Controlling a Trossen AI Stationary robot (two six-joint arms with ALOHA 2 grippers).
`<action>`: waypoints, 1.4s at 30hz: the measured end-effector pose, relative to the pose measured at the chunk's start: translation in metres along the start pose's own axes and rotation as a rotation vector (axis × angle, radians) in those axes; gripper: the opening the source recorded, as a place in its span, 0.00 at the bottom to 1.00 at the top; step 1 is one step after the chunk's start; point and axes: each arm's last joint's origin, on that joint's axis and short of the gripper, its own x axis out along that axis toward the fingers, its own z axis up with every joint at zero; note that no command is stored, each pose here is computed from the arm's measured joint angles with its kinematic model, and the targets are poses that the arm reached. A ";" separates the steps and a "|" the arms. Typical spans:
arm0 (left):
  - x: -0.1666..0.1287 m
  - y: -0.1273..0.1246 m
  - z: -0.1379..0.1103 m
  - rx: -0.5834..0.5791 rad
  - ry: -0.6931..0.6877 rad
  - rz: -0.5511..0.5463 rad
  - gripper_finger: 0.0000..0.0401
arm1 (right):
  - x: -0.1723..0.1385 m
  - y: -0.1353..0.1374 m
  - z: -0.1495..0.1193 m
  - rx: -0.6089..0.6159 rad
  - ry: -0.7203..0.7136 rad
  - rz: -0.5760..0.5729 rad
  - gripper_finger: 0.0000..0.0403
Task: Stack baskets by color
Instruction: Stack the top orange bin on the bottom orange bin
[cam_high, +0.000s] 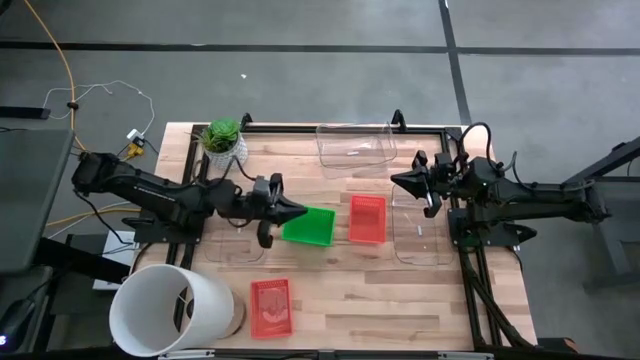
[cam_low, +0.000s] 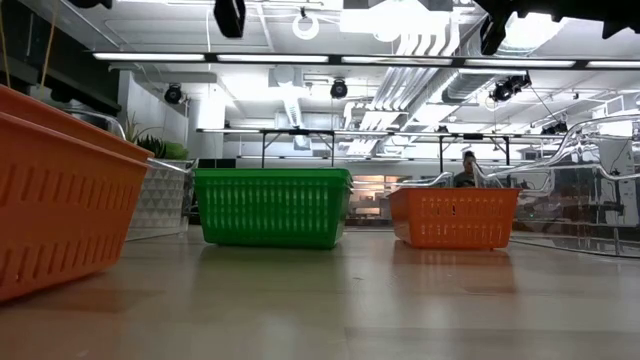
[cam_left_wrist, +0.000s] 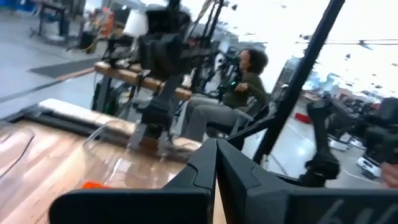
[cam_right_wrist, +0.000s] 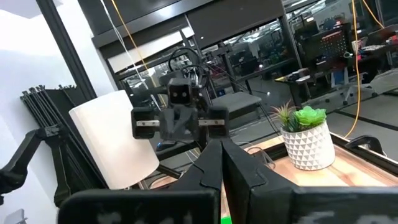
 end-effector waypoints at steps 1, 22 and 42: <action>-0.002 -0.003 0.002 0.006 -0.013 -0.015 0.00 | 0.000 0.000 0.000 0.000 0.000 0.000 0.00; -0.042 -0.008 0.028 0.036 0.015 0.017 0.00 | 0.029 -0.001 0.006 0.147 0.193 -0.113 0.00; -0.048 -0.002 0.027 0.019 0.083 0.040 0.00 | 0.121 0.006 -0.064 0.284 1.223 -0.322 0.06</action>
